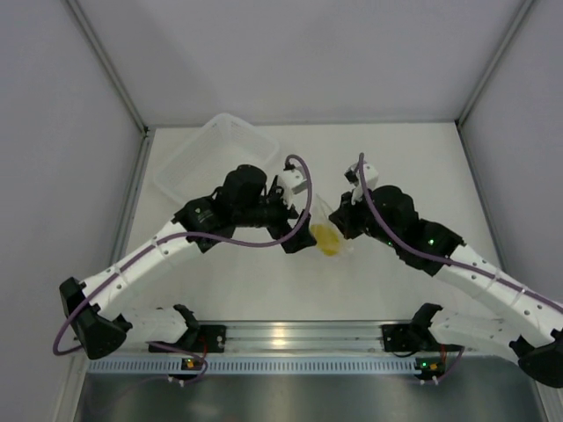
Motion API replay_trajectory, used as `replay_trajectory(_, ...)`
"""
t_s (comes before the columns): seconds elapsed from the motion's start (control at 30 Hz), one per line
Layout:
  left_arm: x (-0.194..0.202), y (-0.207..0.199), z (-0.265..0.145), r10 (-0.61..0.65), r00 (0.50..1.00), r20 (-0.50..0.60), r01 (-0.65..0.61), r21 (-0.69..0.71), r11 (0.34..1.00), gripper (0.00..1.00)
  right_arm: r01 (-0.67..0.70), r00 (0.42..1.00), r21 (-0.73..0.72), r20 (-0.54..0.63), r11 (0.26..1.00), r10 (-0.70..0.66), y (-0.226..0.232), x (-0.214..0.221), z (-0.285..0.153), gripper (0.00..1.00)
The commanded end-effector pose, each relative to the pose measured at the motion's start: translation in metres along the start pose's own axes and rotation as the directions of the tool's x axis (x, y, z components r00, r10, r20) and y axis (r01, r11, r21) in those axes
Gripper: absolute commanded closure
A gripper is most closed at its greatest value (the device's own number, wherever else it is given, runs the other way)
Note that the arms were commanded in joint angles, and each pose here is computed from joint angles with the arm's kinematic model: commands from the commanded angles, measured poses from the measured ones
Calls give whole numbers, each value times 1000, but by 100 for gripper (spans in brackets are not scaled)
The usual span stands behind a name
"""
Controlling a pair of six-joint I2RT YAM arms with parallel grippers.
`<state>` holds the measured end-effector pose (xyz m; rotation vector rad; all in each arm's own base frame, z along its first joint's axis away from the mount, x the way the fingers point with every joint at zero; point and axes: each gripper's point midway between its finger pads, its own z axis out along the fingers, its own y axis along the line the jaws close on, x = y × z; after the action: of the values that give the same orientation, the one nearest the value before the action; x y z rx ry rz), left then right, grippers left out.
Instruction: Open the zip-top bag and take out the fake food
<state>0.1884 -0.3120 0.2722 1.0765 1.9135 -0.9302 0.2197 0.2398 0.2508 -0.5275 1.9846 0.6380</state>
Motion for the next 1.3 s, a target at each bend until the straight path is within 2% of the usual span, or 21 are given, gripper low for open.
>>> replay_trajectory(0.0,-39,30,-3,-258,939,229,302,-187,935,2,-222,950,295,280,929,138,-45,-45,-2,100)
replay_trajectory(0.03,-38,38,-1,-376,883,282,439,-208,874,2,-261,936,317,313,912,159,-48,-45,-1,100)
replay_trajectory(0.07,-28,44,3,-423,854,303,495,-225,839,2,-260,936,323,317,910,155,-41,-41,3,100)
replay_trajectory(0.1,-30,57,1,-447,811,377,555,-256,792,2,-278,929,375,340,884,148,-49,-38,3,100)
replay_trajectory(0.13,-31,58,4,-509,754,416,628,-227,745,2,-299,918,361,361,883,164,-41,-39,5,100)
replay_trajectory(0.17,-31,55,8,-521,738,429,642,-209,738,2,-301,919,379,361,875,160,-40,-35,10,100)
replay_trajectory(0.2,-26,65,10,-516,716,471,667,-243,704,2,-312,913,395,376,864,158,-41,-34,11,100)
replay_trajectory(0.33,-33,59,25,-540,681,495,693,-198,693,2,-342,900,380,395,859,183,-31,-32,22,100)
replay_trajectory(0.5,-34,59,34,-551,654,518,713,-180,678,13,-361,893,374,403,854,201,-26,-28,36,100)
replay_trajectory(0.6,-25,62,42,-546,659,517,717,-213,663,25,-356,897,359,389,863,209,-22,-25,42,100)
replay_trajectory(0.63,-21,64,43,-545,661,516,718,-225,659,33,-354,899,356,385,865,210,-22,-24,44,100)
replay_trajectory(0.83,-16,68,57,-528,699,483,690,-259,676,34,-362,895,328,385,873,226,-18,-21,48,100)
replay_trajectory(1.07,8,90,68,-478,758,444,645,-405,648,38,-326,914,311,345,893,213,-9,-20,57,100)
replay_trajectory(1.2,15,101,68,-441,787,431,613,-473,633,62,-310,922,307,330,900,205,-6,-18,59,100)
replay_trajectory(1.23,18,105,67,-432,793,430,607,-494,623,72,-306,924,313,325,899,201,-7,-17,60,100)
replay_trajectory(1.27,20,107,68,-425,798,427,600,-507,618,76,-302,926,316,321,899,198,-8,-16,61,100)
